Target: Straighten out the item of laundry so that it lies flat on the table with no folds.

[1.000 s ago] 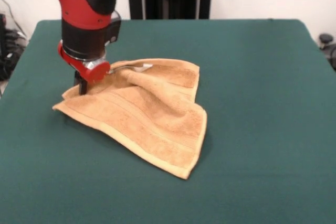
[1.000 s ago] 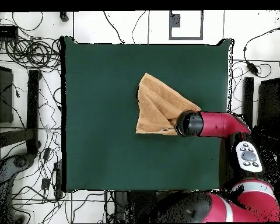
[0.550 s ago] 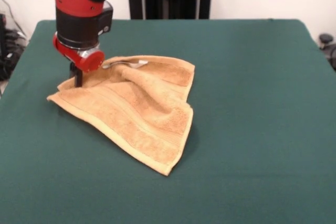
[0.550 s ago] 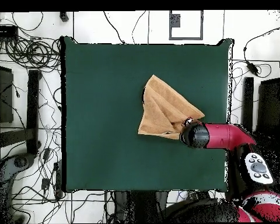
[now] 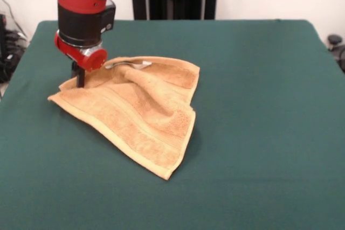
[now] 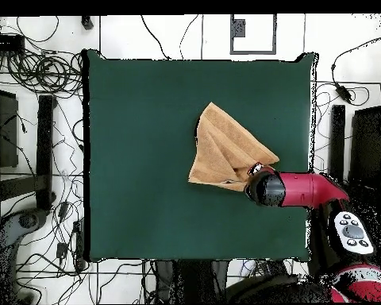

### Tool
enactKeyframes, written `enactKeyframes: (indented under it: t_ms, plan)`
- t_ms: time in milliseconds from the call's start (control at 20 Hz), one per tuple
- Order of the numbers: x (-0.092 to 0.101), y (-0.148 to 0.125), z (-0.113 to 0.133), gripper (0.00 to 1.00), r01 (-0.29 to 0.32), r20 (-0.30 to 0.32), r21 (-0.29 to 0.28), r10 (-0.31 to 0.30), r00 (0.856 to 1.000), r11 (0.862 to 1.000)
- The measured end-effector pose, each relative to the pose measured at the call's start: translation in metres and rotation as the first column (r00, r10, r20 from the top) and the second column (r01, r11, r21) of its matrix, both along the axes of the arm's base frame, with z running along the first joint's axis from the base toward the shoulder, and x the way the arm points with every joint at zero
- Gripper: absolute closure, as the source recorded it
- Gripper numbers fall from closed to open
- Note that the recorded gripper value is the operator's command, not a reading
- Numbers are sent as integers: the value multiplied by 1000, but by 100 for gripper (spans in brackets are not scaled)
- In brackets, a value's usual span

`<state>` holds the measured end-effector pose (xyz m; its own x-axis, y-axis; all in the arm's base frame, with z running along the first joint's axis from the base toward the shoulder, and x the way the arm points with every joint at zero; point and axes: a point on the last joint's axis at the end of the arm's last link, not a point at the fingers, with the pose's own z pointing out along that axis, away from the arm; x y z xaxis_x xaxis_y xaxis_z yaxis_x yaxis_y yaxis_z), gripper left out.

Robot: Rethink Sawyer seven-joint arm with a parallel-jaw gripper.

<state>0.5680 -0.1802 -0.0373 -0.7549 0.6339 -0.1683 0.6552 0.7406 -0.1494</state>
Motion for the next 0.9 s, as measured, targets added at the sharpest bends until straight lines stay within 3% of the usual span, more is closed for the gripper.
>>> enactKeyframes:
  t_ms: [350, 900]
  plan:
    - [-2, 1, 3, 100, 9, -12, 11, -8, 1000, 1000]
    - [-12, 3, 3, 100, 42, -114, 29, -39, 993, 999]
